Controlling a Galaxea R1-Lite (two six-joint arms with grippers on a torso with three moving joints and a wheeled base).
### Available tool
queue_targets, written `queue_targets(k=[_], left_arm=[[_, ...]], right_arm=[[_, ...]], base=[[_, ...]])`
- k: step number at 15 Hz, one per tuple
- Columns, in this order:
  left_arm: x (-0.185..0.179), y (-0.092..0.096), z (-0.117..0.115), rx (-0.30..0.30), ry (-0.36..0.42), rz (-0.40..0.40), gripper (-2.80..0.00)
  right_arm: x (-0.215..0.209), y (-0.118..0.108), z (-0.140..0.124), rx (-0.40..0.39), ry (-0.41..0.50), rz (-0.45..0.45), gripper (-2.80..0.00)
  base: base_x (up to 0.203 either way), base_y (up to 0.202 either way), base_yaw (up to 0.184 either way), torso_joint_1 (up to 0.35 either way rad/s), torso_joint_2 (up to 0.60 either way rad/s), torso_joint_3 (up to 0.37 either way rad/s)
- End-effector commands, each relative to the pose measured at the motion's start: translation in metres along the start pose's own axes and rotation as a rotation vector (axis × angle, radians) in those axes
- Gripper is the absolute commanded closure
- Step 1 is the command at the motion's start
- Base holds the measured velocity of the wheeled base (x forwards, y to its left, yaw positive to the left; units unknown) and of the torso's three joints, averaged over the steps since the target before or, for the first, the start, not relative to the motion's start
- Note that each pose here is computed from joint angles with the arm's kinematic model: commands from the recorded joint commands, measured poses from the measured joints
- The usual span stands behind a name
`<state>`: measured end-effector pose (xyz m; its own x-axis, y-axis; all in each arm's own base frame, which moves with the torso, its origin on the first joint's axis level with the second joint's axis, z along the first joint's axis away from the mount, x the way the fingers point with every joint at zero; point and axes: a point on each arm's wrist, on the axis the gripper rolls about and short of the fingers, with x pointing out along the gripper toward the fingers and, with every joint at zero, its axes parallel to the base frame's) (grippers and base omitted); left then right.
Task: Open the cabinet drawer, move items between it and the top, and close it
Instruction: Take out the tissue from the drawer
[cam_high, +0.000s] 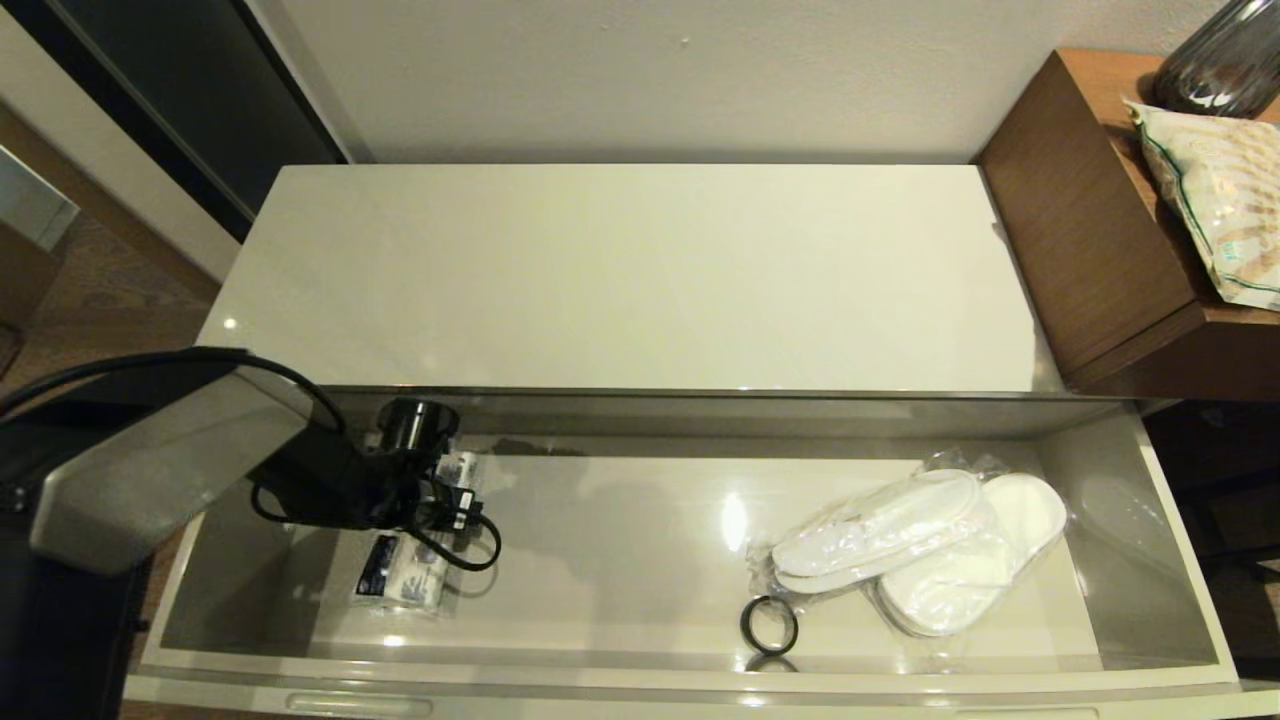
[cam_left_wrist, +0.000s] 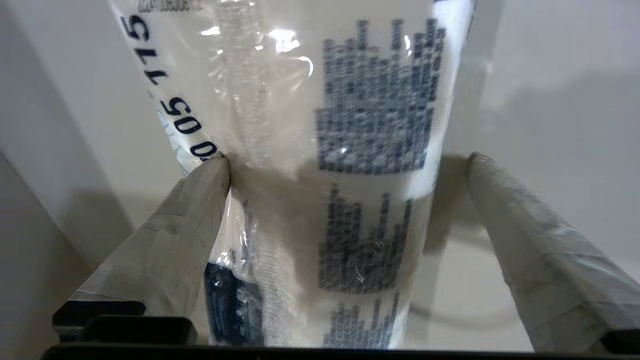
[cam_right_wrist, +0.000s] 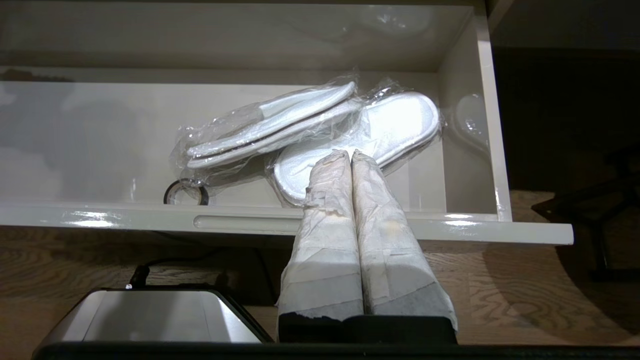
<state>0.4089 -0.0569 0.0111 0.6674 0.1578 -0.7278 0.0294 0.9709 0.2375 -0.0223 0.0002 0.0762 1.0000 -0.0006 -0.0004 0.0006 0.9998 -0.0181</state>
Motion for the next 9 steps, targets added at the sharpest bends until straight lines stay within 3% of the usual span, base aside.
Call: queue_targets(k=[1, 4, 6, 9], left_arm=[[0.035, -0.006, -0.010, 0.014, -0.010, 0.041, -2.80], [0.049, 0.000, 0.003, 0.037, -0.067, 0.082, -2.80], [0.040, 0.002, 0.010, 0.045, -0.085, 0.086, -2.80], [0.021, 0.000, 0.002, 0.064, -0.056, 0.095, -2.80]], right_arm=[[0.000, 0.000, 0.000, 0.000, 0.001, 0.001, 0.00], [0.000, 0.000, 0.000, 0.000, 0.001, 0.001, 0.00], [0.000, 0.000, 0.000, 0.000, 0.001, 0.001, 0.00], [0.000, 0.000, 0.000, 0.000, 0.001, 0.001, 0.00]], base=[[0.000, 0.000, 0.000, 0.000, 0.00, 0.000], [0.000, 0.000, 0.000, 0.000, 0.00, 0.000], [0.000, 0.000, 0.000, 0.000, 0.00, 0.000], [0.000, 0.000, 0.000, 0.000, 0.00, 0.000]])
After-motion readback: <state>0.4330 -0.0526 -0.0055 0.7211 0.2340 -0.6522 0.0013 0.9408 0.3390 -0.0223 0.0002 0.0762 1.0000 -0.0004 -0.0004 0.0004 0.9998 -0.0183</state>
